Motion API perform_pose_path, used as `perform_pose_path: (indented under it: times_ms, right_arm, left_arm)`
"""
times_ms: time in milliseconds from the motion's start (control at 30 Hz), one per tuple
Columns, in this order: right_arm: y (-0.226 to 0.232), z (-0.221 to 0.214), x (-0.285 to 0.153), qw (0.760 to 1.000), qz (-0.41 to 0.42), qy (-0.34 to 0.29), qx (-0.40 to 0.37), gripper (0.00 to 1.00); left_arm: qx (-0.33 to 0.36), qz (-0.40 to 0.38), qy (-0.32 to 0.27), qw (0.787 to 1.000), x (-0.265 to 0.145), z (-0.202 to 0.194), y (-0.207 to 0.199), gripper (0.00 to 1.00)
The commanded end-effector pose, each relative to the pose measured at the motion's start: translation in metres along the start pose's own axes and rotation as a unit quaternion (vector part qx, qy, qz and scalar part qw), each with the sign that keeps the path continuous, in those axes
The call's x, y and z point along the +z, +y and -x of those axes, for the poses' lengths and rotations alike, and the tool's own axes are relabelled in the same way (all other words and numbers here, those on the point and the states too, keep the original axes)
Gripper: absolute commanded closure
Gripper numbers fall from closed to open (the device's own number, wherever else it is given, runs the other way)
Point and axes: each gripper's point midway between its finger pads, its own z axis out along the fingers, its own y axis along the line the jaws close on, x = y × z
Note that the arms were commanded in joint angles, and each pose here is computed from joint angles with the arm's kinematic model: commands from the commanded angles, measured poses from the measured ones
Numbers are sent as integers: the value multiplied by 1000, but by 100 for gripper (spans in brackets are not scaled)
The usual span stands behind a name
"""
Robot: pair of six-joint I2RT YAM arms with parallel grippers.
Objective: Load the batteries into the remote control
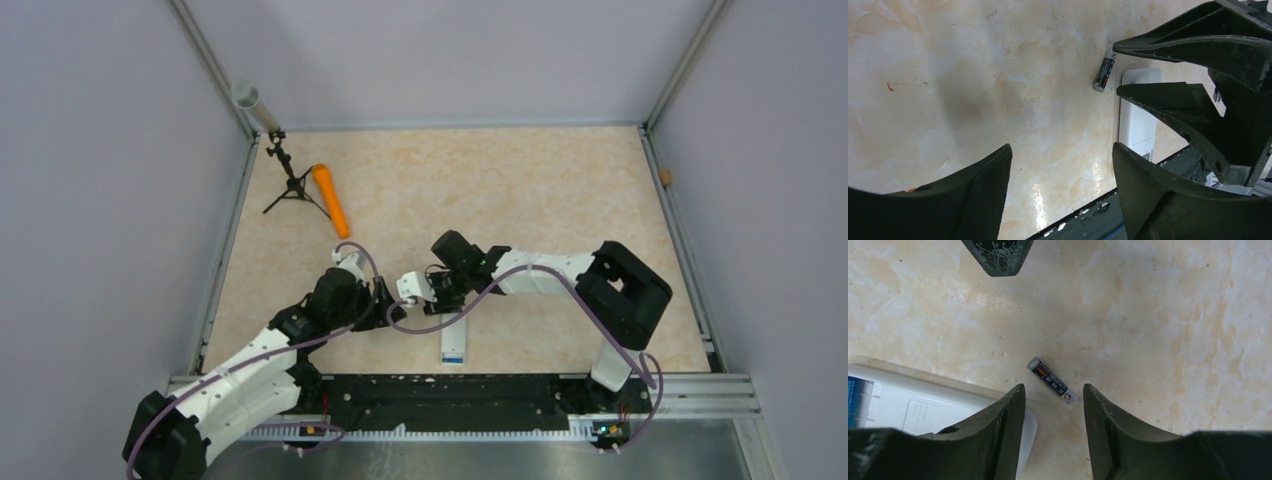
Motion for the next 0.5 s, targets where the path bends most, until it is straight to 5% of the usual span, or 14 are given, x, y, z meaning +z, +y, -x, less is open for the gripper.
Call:
perform_pose_path:
  times_ms: [0, 467]
  right_arm:
    - [-15, 18, 2, 999, 3, -31, -24, 54]
    - [-7, -15, 6, 998, 32, 36, 34, 62]
  left_arm:
    - [5, -20, -13, 1000, -1, 6, -6, 25]
    - [1, -23, -14, 1000, -1, 8, -4, 25]
